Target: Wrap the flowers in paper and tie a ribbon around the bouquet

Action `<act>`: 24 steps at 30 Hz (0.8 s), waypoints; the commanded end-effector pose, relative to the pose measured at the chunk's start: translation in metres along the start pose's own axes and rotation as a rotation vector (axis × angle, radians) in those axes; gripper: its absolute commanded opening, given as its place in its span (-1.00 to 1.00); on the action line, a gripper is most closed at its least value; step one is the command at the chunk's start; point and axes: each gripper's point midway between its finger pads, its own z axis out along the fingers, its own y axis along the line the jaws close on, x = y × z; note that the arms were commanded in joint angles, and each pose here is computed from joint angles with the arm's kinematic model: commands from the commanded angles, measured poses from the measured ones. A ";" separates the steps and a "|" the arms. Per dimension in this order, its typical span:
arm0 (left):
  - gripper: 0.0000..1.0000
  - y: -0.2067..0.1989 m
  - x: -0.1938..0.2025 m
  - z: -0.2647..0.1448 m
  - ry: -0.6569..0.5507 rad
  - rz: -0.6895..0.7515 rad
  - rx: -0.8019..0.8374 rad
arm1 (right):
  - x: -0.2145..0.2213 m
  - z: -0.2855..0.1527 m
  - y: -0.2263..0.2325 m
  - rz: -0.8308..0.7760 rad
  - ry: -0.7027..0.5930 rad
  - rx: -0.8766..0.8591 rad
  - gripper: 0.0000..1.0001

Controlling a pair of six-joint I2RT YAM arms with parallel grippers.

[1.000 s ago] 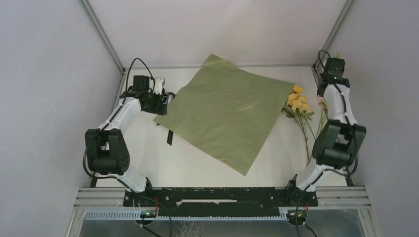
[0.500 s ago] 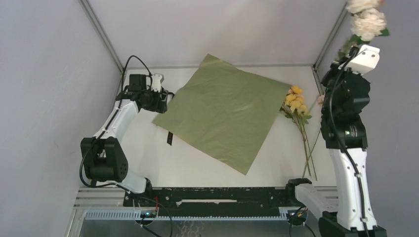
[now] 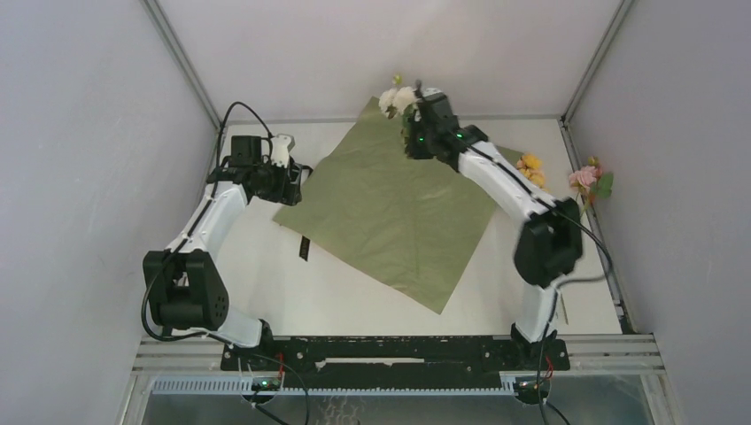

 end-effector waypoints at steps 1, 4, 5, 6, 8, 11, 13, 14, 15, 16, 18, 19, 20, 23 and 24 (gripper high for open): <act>0.57 -0.004 -0.009 -0.011 -0.060 0.026 0.021 | -0.023 0.031 0.018 0.001 0.016 0.030 -1.00; 0.57 -0.005 -0.008 -0.010 -0.058 0.027 0.027 | -0.008 0.074 0.021 -0.008 0.075 0.046 -1.00; 0.57 -0.005 -0.009 -0.010 -0.059 0.027 0.026 | -0.004 0.086 0.020 -0.014 0.087 0.053 -1.00; 0.57 -0.005 -0.009 -0.010 -0.059 0.027 0.027 | -0.001 0.097 0.018 -0.026 0.090 0.065 -0.85; 0.57 -0.005 -0.009 -0.010 -0.060 0.027 0.027 | 0.000 0.113 0.011 -0.066 0.094 0.097 -0.23; 0.57 -0.006 -0.008 -0.010 -0.059 0.027 0.032 | -0.014 0.103 -0.008 -0.132 0.095 0.176 0.31; 0.57 -0.006 -0.006 -0.009 -0.056 0.030 0.034 | -0.028 0.077 -0.031 -0.153 0.086 0.247 0.42; 0.57 -0.006 -0.006 -0.008 -0.053 0.029 0.032 | -0.030 0.061 -0.045 -0.154 0.091 0.286 0.43; 0.57 -0.005 -0.006 -0.008 -0.051 0.029 0.030 | -0.035 0.043 -0.059 -0.146 0.082 0.315 0.44; 0.57 -0.005 -0.006 -0.007 -0.050 0.029 0.028 | -0.028 0.028 -0.075 -0.135 0.096 0.340 0.45; 0.57 -0.005 -0.007 -0.007 -0.051 0.028 0.029 | -0.012 -0.009 -0.110 -0.082 0.112 0.382 0.44; 0.57 -0.005 -0.007 -0.007 -0.052 0.029 0.030 | 0.003 -0.024 -0.131 -0.043 0.136 0.416 0.43; 0.57 -0.005 -0.007 -0.008 -0.052 0.029 0.029 | 0.017 -0.042 -0.152 0.001 0.153 0.454 0.42; 0.57 -0.006 -0.007 -0.008 -0.055 0.027 0.037 | 0.075 -0.083 -0.207 0.172 0.246 0.535 0.39; 0.57 -0.008 -0.007 -0.008 -0.055 0.028 0.042 | 0.085 -0.091 -0.223 0.226 0.259 0.555 0.39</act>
